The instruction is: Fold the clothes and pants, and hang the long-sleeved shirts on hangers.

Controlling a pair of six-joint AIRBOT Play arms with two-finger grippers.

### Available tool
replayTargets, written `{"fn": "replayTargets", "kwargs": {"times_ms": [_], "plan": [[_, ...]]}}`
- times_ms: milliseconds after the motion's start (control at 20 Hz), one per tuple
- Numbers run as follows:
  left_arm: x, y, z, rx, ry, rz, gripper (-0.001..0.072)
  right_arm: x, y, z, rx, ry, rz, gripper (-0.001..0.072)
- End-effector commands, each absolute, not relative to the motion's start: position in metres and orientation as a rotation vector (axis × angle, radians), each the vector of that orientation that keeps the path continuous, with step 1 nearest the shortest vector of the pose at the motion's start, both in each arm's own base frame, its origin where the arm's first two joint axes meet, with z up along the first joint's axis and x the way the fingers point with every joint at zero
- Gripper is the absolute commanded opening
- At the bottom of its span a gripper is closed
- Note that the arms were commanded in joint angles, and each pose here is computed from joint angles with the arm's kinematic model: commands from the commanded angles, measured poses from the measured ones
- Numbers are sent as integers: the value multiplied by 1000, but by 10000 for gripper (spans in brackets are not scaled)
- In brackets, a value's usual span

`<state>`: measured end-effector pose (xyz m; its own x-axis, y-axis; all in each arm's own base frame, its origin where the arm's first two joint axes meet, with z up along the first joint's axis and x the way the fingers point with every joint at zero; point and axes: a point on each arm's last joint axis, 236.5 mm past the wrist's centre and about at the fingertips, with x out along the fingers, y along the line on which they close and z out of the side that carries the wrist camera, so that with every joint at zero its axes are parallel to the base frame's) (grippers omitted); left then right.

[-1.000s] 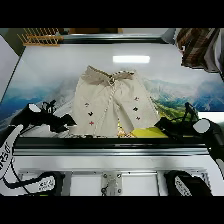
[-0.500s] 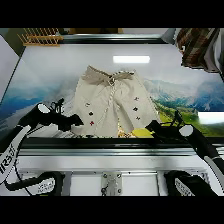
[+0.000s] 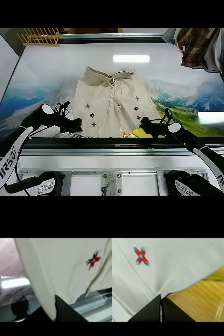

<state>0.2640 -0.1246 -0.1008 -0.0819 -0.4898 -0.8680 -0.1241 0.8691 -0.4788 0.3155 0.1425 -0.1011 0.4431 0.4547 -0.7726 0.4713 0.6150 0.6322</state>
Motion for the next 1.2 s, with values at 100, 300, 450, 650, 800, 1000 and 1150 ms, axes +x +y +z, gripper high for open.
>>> {"fn": "replayTargets", "kwargs": {"times_ms": [100,300,450,650,800,1000,1150], "plan": [[204,-190,-32,-305,1642,-626,19,401,102,-6,731,966,169,4],[150,-292,33,-274,1442,-978,20,459,19,94,536,804,42,4],[140,-350,60,-255,1188,-1082,20,476,5,128,477,737,22,6],[164,-377,75,-278,1071,-1074,702,477,6,133,484,726,27,530],[245,-335,83,-146,982,-930,702,471,7,149,476,694,34,610],[358,-210,52,157,978,-607,702,451,16,148,458,760,64,609],[398,-154,18,286,1025,-578,702,434,24,125,459,867,78,609]]}}
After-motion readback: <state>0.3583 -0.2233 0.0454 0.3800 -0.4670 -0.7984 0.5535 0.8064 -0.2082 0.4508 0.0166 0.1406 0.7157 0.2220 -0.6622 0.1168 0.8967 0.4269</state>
